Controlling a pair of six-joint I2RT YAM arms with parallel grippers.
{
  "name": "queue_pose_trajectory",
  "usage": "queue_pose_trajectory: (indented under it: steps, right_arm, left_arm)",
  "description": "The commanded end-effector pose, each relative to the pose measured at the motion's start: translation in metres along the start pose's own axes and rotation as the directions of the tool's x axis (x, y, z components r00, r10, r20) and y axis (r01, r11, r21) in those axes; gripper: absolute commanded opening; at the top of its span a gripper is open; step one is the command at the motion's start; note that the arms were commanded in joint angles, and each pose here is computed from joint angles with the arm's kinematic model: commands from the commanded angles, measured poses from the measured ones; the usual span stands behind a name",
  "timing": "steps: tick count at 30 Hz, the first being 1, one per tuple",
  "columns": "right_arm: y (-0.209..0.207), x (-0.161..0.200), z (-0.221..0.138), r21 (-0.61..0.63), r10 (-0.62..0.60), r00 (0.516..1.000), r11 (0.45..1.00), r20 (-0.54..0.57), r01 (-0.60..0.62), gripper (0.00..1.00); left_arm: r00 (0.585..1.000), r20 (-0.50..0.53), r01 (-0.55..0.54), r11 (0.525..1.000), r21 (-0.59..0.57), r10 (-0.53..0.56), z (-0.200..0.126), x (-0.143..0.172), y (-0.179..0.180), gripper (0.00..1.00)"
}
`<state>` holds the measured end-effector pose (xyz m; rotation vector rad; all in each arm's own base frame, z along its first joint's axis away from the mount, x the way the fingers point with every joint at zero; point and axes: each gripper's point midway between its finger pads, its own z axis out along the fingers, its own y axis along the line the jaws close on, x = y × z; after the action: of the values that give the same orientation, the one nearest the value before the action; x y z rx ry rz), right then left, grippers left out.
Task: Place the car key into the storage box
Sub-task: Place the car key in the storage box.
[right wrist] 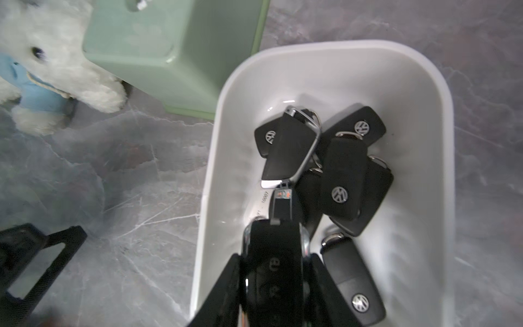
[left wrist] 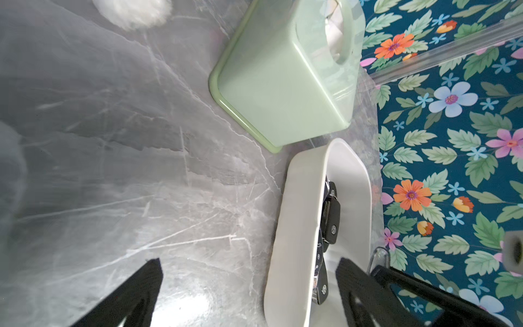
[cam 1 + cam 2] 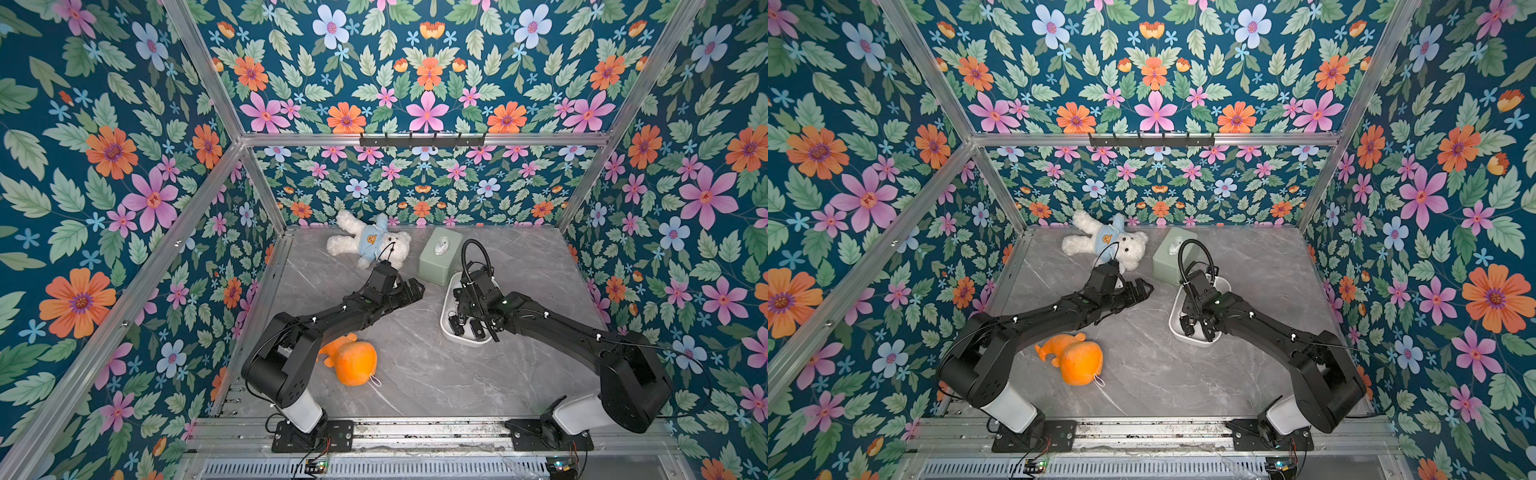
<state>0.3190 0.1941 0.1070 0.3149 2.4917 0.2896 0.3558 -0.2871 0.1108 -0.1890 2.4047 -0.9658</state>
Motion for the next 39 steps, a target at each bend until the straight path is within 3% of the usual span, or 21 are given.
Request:
queue_pose_trajectory:
  steps: [1,12,27,39]
  right_arm:
    - [-0.011,0.004,-0.001,0.025,0.039,0.999,0.999,0.014,-0.040,0.32]
    - [-0.033,0.031,0.014,0.072,0.057,0.998,0.996,-0.032,-0.055,0.32]
    - [-0.039,0.042,0.034,0.128,0.050,0.996,0.991,-0.074,-0.040,0.37]
    - [-0.032,0.008,0.015,0.098,0.072,0.997,0.993,0.008,-0.073,0.49]
  left_arm:
    - [1.000,-0.008,-0.008,0.999,0.038,0.009,0.005,0.001,-0.013,1.00]
    - [1.000,-0.028,-0.013,0.999,0.047,0.014,0.011,0.007,-0.019,1.00]
    - [1.000,-0.023,-0.018,0.999,0.043,0.019,0.008,0.009,-0.017,0.99]
    - [0.996,0.018,-0.083,0.997,-0.003,0.083,-0.003,-0.005,-0.017,1.00]
